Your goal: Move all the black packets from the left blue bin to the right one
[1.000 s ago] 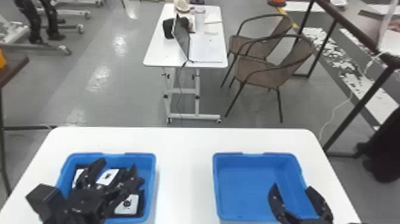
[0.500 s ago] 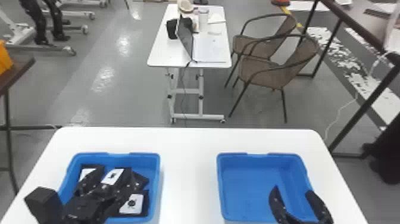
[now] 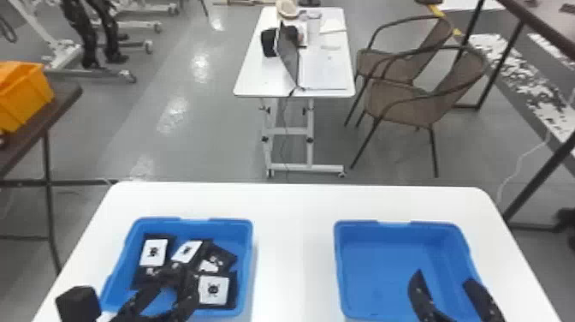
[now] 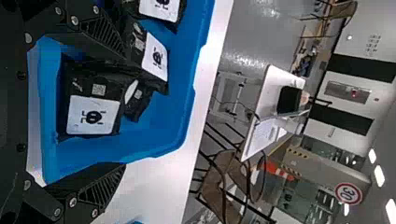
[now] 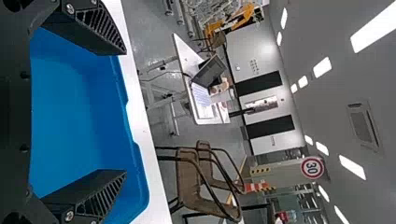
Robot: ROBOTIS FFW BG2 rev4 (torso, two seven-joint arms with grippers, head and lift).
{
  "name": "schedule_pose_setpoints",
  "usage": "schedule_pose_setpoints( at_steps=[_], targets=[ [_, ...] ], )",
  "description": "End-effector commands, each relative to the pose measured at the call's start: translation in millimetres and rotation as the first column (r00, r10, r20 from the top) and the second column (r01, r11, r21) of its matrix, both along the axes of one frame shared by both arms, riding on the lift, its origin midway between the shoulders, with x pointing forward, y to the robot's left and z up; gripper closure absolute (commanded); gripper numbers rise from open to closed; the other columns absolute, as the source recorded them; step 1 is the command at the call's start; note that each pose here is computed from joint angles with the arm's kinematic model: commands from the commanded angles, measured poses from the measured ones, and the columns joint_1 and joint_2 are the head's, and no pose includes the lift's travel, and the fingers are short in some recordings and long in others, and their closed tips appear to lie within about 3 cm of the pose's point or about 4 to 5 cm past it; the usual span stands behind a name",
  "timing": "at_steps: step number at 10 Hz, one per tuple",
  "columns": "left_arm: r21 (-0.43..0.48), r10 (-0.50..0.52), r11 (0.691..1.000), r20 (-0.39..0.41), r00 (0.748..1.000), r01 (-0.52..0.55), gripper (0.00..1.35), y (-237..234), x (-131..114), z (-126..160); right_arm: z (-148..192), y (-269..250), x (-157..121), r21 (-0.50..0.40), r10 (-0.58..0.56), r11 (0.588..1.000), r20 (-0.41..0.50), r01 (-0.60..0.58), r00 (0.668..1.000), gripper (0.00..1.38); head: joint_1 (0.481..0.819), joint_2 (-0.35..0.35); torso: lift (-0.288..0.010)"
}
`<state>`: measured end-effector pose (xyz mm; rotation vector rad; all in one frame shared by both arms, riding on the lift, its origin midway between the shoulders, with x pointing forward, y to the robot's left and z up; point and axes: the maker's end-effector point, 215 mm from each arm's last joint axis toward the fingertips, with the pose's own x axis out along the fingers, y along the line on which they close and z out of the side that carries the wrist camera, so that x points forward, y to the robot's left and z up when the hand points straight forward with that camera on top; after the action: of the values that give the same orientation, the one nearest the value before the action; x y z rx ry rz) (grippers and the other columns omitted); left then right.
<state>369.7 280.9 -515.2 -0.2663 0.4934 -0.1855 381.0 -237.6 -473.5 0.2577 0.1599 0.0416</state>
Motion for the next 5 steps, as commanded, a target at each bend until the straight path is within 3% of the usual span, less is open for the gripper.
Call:
schedule_pose_setpoints(
  at_steps=[1,5],
  targets=[
    [0.028,0.008,1.000,-0.035,0.999,-0.007,0.23,18,3,-6,0,5,2,0.018,0.003,1.000,0.000,-0.003,1.000,0.10,0.695,0.063,0.000],
    [-0.001,-0.024,1.000,-0.102,0.995,0.024,0.23,24,16,-36,-4,11,4,0.042,0.005,0.999,-0.005,-0.005,1.000,0.10,0.695,0.113,0.000]
  ],
)
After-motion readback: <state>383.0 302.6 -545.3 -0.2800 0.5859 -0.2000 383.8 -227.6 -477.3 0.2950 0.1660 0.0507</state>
